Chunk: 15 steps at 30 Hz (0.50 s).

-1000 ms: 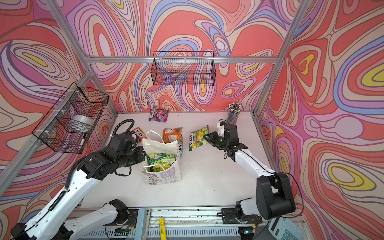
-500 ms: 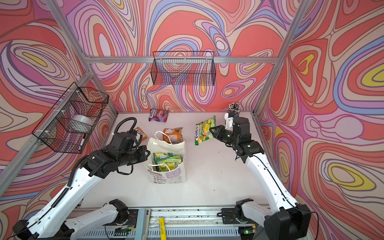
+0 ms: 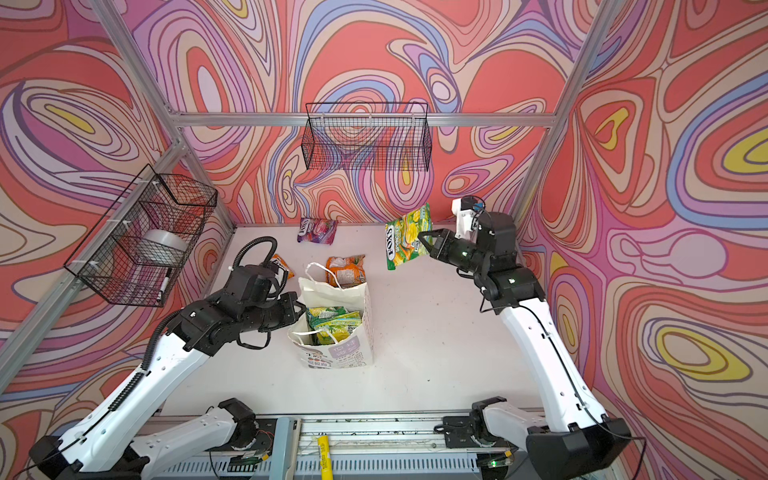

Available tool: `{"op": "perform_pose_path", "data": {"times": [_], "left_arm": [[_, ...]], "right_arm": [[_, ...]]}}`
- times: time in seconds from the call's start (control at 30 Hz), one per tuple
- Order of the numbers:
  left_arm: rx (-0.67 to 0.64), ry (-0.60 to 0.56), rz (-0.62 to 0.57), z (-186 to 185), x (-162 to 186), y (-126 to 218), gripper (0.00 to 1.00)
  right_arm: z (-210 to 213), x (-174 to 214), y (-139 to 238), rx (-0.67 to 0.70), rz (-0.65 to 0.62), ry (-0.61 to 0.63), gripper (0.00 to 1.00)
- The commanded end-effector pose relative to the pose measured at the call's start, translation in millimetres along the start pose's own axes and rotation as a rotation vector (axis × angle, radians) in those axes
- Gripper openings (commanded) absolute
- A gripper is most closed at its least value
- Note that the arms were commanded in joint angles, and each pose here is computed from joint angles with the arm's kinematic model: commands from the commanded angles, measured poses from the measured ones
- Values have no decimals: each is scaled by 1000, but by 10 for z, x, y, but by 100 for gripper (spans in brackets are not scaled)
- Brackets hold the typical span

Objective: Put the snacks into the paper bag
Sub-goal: 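Lift the Spring Tea packet and carry it over the bag mouth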

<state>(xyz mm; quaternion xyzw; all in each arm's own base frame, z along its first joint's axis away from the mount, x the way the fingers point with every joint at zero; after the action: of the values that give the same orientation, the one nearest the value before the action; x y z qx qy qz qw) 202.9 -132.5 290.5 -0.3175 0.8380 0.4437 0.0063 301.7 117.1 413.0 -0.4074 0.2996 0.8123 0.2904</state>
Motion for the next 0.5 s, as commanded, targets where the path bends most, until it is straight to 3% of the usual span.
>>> {"op": "perform_pose_path", "data": {"times": [0.0,0.17,0.47], "left_arm": [[5,28,14,-42,-15,-57,0],[6,38,18,-79,-32,-65,0],[10,28,-19,-105,-75,74,0]], "right_arm": [[291,-312,45,-127,-79,71,0],[734,-403,36,-236,-66,150,0],[1560,-127,129,-472,9,300,0]]}}
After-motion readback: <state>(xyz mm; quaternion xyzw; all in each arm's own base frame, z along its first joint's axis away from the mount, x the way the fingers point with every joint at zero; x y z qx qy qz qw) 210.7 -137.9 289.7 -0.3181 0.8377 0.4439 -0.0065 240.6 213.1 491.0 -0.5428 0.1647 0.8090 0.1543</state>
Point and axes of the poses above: each gripper's point midway between its finger pads, its own y axis back along the fingers, its own z axis along the line the jaws close on, x = y × z, the point moved 6 cm from there along y, back along the fingers, and after that the axes turned 15 degrees about y, right-handed, at the moved point
